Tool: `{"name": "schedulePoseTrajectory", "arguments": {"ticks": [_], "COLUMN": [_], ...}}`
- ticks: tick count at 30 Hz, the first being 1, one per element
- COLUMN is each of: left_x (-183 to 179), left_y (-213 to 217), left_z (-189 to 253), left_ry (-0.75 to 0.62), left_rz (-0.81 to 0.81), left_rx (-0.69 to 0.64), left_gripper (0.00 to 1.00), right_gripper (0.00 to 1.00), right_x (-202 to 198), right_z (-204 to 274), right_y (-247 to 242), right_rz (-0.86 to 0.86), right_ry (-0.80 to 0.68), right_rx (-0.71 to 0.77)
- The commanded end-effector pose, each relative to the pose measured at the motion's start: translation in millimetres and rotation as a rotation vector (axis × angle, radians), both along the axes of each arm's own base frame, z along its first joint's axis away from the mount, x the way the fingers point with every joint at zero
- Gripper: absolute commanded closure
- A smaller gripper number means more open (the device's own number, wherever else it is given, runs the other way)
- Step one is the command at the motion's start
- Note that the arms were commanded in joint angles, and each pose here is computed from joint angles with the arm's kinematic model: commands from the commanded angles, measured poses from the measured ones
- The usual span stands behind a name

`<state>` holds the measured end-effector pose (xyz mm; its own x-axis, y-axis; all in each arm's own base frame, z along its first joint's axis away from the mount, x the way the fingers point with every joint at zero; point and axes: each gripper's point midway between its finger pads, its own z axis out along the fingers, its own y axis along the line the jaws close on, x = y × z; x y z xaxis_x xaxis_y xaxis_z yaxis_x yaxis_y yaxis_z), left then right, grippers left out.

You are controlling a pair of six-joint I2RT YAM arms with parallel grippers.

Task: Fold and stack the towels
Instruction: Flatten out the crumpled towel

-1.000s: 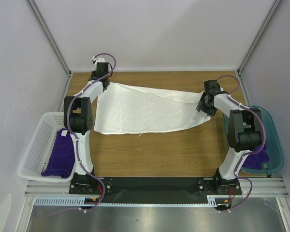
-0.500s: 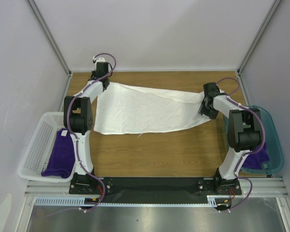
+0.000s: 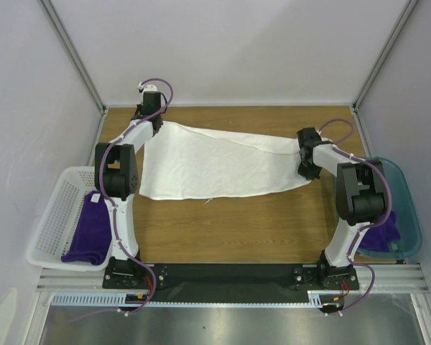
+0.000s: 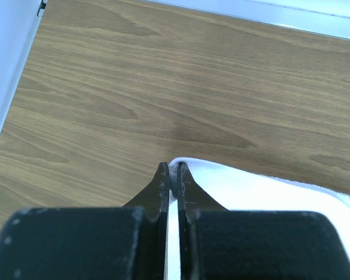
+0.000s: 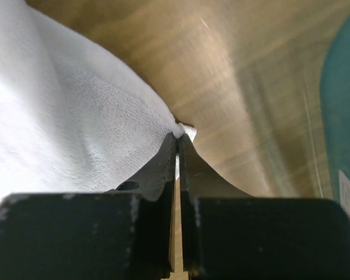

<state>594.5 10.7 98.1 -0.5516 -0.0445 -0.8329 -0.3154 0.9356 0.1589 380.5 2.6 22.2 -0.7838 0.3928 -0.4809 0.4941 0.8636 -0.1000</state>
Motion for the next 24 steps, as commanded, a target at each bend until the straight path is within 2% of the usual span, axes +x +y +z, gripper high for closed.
{"name": "schedulePoseTrajectory", "arguments": {"ticks": [1,6,13,16,17,21,24], "left_x": [12.3,10.8,9.1,8.4,8.1,5.3,3.3], "left_y": [8.0,11.2,11.1,8.8,7.3,2.9,2.9], "left_z": [21.6,18.2,17.7,15.5,14.3,11.0,8.3], "left_ry": [-0.066,-0.052,-0.054,-0.053,-0.049,-0.048,-0.043], "left_rz": [0.001,0.009,0.000,-0.018,-0.031,-0.065,-0.073], "left_rx": [0.012,0.025,0.020,0.010,0.010,0.015,0.016], "left_gripper": [1.00,1.00,1.00,1.00,1.00,1.00,1.00], "right_gripper": [1.00,1.00,1.00,0.87,0.72,0.38,0.32], "right_x": [-29.3,-55.6,-87.0,-75.6,-69.8,-16.8,15.8], "right_z": [10.0,24.4,13.6,20.0,24.6,75.3,110.9], "right_y": [-10.4,-9.9,-3.1,3.6,6.5,23.7,28.4], "right_rz": [-0.042,-0.076,-0.086,-0.061,-0.045,0.040,0.095], "right_ry": [0.043,0.057,0.111,0.087,0.071,-0.110,-0.224], "right_rx": [-0.081,-0.077,-0.050,-0.022,-0.012,0.057,0.078]}}
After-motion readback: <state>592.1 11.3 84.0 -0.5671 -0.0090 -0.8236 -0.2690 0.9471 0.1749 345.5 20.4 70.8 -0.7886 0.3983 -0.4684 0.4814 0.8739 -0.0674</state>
